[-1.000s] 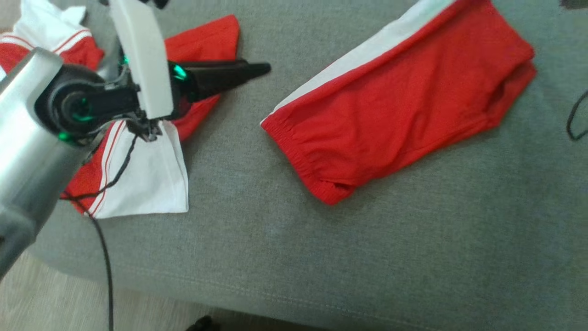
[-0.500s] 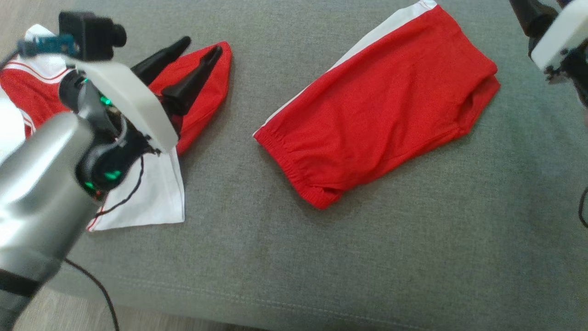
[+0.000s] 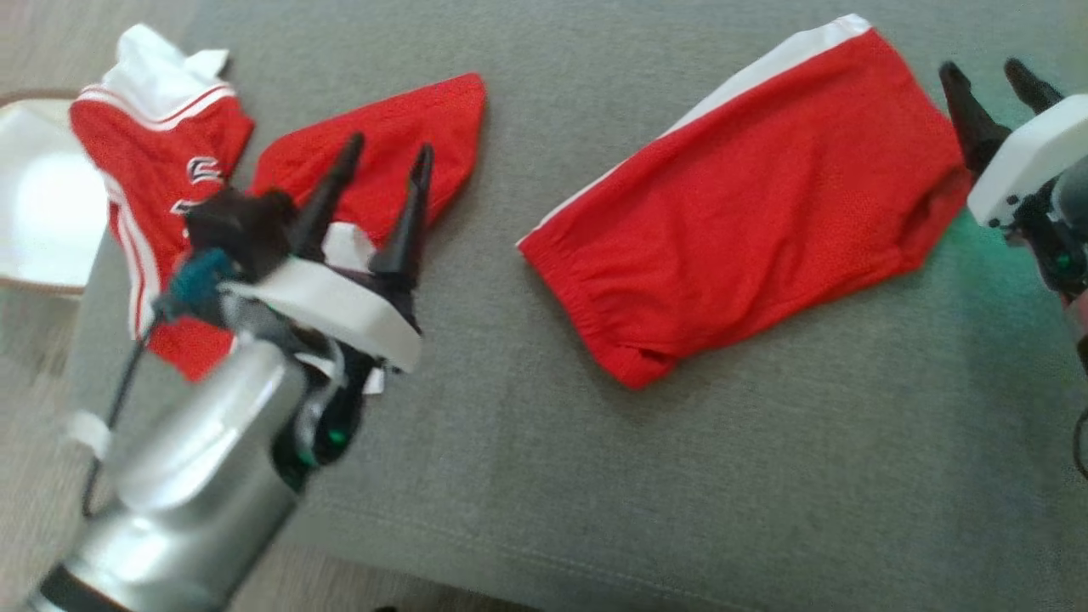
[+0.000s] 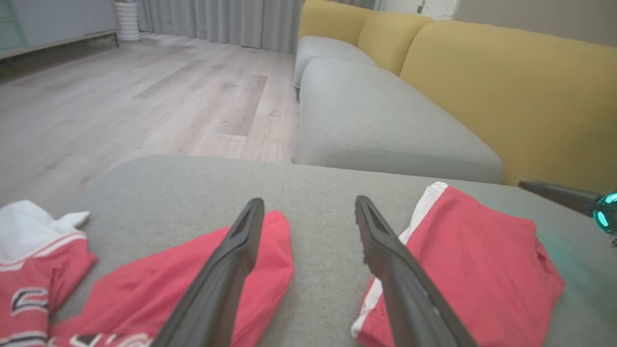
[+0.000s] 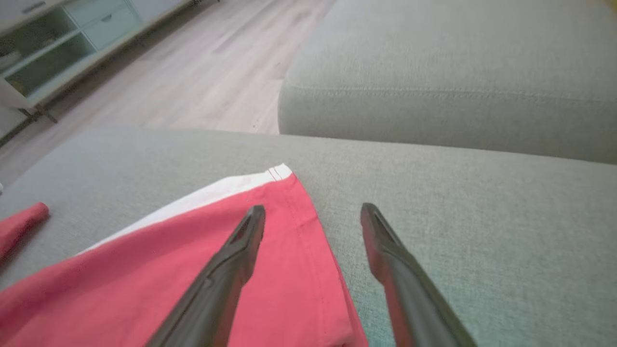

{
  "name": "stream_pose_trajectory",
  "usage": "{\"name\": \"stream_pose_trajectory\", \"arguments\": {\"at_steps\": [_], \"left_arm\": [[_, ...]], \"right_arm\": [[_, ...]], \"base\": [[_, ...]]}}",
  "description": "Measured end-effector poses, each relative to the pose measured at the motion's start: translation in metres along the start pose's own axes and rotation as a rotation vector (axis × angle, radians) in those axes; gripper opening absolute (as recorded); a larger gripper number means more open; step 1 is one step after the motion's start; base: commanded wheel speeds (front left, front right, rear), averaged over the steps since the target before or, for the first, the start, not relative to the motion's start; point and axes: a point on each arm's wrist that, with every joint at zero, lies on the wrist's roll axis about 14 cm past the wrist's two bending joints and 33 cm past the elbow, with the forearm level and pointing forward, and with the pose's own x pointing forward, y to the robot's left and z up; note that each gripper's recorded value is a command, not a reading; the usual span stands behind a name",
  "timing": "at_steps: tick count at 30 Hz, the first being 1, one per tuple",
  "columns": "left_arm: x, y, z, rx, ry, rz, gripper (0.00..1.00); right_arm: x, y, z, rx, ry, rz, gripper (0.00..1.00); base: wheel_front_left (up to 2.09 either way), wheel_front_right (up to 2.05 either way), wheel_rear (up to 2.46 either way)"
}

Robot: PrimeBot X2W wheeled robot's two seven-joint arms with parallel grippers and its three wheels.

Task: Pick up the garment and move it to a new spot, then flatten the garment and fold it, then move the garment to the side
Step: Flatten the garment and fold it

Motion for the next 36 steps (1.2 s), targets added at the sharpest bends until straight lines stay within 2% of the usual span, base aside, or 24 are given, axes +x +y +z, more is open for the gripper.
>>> {"name": "stream_pose_trajectory", "arguments": {"at_steps": [6, 10, 14, 17, 18, 19, 20, 21, 29, 36], "left_arm": [[-0.024, 0.008, -0.017, -0.078, 0.012, 0.094, 1.00], [-0.037, 0.018, -0.020, -0.094, 0.007, 0.141, 1.00], [-0.045, 0.024, -0.015, -0.106, -0.020, 0.176, 1.00], [-0.050, 0.025, -0.015, -0.110, -0.028, 0.184, 1.00], [-0.051, 0.025, -0.015, -0.111, -0.031, 0.189, 1.00], [-0.051, 0.025, -0.015, -0.113, -0.034, 0.192, 1.00], [-0.051, 0.023, -0.015, -0.114, -0.036, 0.186, 1.00], [-0.052, 0.022, -0.016, -0.115, -0.035, 0.179, 1.00], [-0.047, 0.016, -0.014, -0.101, -0.050, 0.151, 1.00], [-0.041, -0.005, -0.025, -0.120, -0.026, 0.092, 1.00]], "right_arm": [[0.022, -0.005, -0.031, -0.016, 0.205, -0.035, 1.00], [0.023, -0.010, -0.063, 0.022, 0.385, -0.071, 1.00], [0.020, 0.001, -0.064, 0.054, 0.506, -0.065, 1.00], [0.018, 0.013, -0.066, 0.069, 0.546, -0.036, 1.00], [0.017, 0.016, -0.066, 0.066, 0.551, -0.030, 0.96], [0.017, 0.017, -0.065, 0.066, 0.550, -0.027, 0.65], [0.017, 0.017, -0.066, 0.062, 0.547, -0.026, 0.38], [0.016, 0.018, -0.066, 0.058, 0.538, -0.024, 0.00], [0.013, 0.013, -0.049, 0.074, 0.342, -0.046, 0.00], [-0.019, -0.012, -0.042, 0.188, 0.234, -0.114, 0.00]], "base": [[0.00, 0.00, 0.00], [0.00, 0.00, 0.00], [0.00, 0.00, 0.00], [0.00, 0.00, 0.00], [0.00, 0.00, 0.00], [0.00, 0.00, 0.00], [0.00, 0.00, 0.00], [0.00, 0.00, 0.00], [0.00, 0.00, 0.00], [0.00, 0.00, 0.00]]}}
